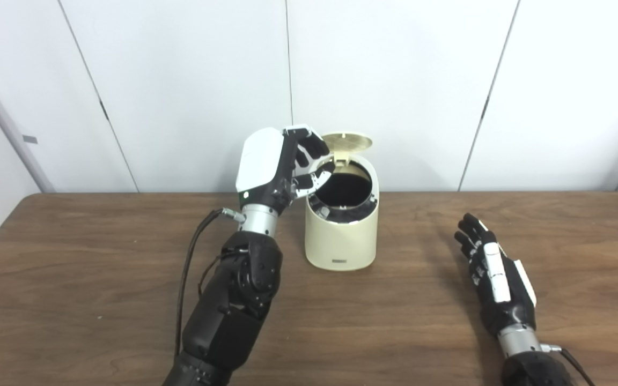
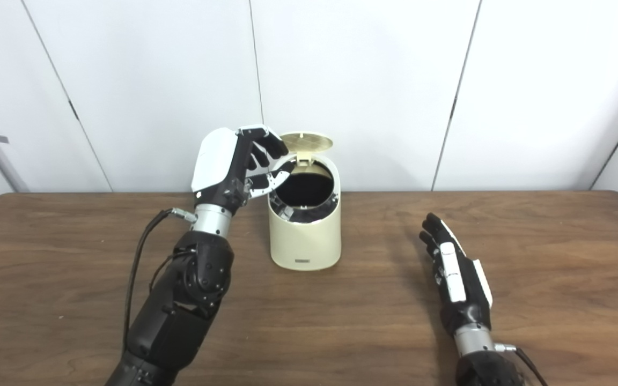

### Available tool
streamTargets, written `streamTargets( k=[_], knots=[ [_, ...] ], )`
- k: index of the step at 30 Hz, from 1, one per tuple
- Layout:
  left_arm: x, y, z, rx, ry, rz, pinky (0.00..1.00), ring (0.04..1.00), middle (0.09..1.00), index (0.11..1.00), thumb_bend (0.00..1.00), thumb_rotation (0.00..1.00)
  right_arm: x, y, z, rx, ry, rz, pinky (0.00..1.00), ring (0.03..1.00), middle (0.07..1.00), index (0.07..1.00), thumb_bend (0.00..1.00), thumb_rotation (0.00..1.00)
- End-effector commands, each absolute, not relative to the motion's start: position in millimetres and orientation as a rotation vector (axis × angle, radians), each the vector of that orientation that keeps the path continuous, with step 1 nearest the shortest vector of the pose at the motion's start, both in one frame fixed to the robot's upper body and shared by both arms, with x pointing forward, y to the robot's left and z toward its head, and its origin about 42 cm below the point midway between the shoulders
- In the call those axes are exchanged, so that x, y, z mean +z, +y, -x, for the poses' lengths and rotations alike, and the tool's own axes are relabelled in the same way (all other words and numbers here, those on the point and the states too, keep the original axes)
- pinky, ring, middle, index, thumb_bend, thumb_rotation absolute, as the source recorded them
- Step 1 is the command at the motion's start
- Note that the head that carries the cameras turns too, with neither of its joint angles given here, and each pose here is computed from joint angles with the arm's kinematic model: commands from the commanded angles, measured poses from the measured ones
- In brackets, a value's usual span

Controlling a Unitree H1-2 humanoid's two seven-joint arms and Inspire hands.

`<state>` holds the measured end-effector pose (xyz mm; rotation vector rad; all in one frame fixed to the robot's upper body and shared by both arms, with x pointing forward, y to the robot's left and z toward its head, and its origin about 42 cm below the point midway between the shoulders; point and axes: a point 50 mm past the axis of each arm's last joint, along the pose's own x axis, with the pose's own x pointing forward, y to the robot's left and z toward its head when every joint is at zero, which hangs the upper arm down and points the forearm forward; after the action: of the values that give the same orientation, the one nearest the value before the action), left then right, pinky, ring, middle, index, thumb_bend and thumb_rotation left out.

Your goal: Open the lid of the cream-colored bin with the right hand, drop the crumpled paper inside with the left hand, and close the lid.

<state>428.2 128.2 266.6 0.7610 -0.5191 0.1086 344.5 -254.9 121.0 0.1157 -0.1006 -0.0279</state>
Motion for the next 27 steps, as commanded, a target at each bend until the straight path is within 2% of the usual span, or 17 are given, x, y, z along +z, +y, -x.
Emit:
streamTargets(
  k=[1,9,12,15,18,24,27],
  knots=[
    [290,127,-423,0.144,-0.593,-0.688,0.38,0.421,0.509,0.479,0.48,0.0,93,-257,-330,-0.039,-0.03,-0.11,0.98,0.911,0.909,0.885,0.44,0.89],
    [293,144,-411,0.164,-0.502,-0.553,0.36,0.432,0.51,0.473,0.48,0.0,94,-258,-333,-0.035,-0.031,-0.134,0.99,0.924,0.919,0.893,0.45,0.88],
    [293,159,-406,0.185,-0.475,-0.526,0.37,0.443,0.498,0.457,0.48,0.0,94,-256,-333,-0.034,-0.036,-0.128,0.99,0.923,0.916,0.889,0.45,0.91],
    [292,173,-401,0.193,-0.456,-0.493,0.41,0.458,0.51,0.454,0.48,0.0,96,-255,-333,-0.038,-0.04,-0.141,0.98,0.912,0.905,0.877,0.44,0.89],
    [289,188,-399,0.197,-0.456,-0.484,0.41,0.454,0.512,0.455,0.48,0.0,96,-253,-334,-0.04,-0.045,-0.142,0.97,0.908,0.902,0.869,0.45,0.87],
    [284,211,-398,0.229,-0.508,-0.451,0.45,0.477,0.498,0.456,0.48,0.0,96,-254,-334,-0.042,-0.047,-0.123,0.96,0.912,0.909,0.874,0.46,0.9],
    [280,217,-396,0.247,-0.516,-0.425,0.43,0.478,0.5,0.457,0.48,0.0,96,-253,-334,-0.044,-0.05,-0.132,0.97,0.92,0.912,0.877,0.46,0.89]
  ],
)
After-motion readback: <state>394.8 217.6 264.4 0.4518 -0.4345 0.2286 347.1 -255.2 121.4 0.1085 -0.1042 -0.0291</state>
